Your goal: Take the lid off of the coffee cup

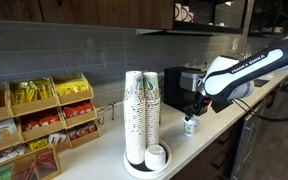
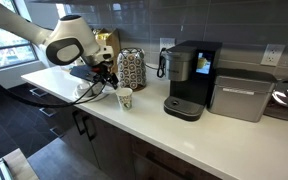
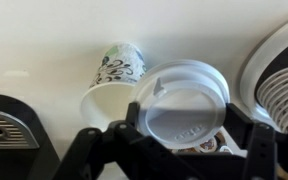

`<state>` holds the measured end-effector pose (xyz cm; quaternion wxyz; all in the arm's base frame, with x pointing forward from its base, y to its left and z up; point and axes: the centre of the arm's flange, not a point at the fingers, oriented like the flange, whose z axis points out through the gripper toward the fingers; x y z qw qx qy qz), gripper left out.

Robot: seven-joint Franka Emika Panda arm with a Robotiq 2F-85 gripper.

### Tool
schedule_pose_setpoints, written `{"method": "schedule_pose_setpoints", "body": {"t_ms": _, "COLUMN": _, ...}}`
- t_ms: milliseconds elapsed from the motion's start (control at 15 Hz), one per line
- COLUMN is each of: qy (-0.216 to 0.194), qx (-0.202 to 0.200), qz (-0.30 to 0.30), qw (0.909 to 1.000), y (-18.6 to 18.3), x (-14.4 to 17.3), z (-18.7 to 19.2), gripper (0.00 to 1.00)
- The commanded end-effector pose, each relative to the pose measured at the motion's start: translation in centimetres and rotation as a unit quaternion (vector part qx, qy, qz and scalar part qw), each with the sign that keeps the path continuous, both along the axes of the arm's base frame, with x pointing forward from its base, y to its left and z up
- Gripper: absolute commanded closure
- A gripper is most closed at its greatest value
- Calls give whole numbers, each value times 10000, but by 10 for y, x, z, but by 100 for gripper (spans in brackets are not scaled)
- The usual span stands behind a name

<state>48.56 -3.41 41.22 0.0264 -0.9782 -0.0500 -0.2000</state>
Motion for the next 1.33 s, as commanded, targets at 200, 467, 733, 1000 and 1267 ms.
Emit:
{"method": "schedule_pose_setpoints", "body": {"t_ms": 200, "qy": 248, "qx": -178, "qz": 710, "qw": 9970, "y": 30, "x": -28, "z": 4, "gripper": 15}}
{"method": "schedule_pose_setpoints", "body": {"t_ms": 467, "qy": 382, "qx": -238, "qz": 1137, "qw": 9925, "y": 53, "x": -38, "z": 4, "gripper": 16}}
{"method": "schedule_pose_setpoints", "body": {"t_ms": 733, "qy": 462, "qx": -274, "qz": 1531, "qw": 9868, "y": 77, "x": -45, "z": 5, "gripper": 14}}
{"method": "schedule_pose_setpoints", "body": {"t_ms": 1000, "qy": 559, "qx": -351, "qz": 1993, "qw": 9777, "y": 103, "x": -50, "z": 5, "gripper": 15}}
{"method": "schedule_pose_setpoints", "body": {"t_ms": 1267, "qy": 629, "qx": -412, "qz": 2341, "qw": 9693, "y": 126, "x": -54, "z": 2, "gripper": 17}}
